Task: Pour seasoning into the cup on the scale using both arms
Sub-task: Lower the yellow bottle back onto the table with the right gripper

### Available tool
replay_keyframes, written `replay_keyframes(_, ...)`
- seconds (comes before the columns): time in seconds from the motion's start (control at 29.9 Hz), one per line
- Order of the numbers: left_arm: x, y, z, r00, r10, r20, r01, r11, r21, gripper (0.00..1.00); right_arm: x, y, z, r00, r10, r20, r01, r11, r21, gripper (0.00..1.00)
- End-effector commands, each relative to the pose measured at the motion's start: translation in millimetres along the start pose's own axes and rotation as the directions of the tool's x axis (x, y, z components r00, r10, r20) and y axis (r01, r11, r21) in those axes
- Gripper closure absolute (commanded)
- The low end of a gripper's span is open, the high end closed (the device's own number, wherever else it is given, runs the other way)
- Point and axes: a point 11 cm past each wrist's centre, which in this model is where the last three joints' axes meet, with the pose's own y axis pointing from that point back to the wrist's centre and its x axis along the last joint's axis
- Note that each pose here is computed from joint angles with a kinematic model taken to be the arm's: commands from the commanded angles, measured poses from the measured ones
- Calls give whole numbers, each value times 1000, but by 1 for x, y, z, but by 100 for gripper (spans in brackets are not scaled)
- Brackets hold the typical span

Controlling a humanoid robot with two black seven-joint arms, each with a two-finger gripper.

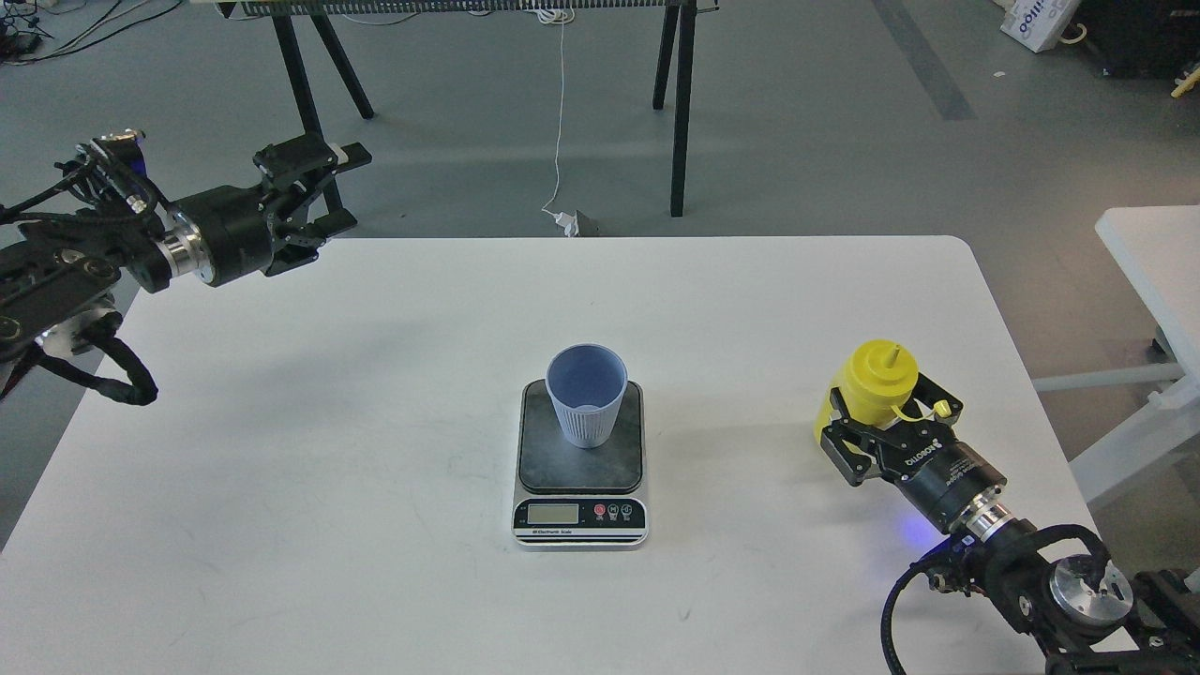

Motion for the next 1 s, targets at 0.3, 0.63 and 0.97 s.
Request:
replay_keyframes(0.3, 2, 2, -1, 1000, 3, 3, -3, 1000, 5, 1, 8, -8, 26, 1000, 10, 23, -9, 999, -50, 65)
replay_keyframes(0.63, 2, 3, -1, 1000, 5, 4, -5, 1000, 5, 1, 9, -5, 26, 1000, 14, 14, -13, 999, -49, 1)
replay_keyframes(0.97, 3, 4, -2, 1000, 6, 3, -6, 1000, 7, 1, 7, 22, 16, 999, 30, -30, -32, 998, -57, 1)
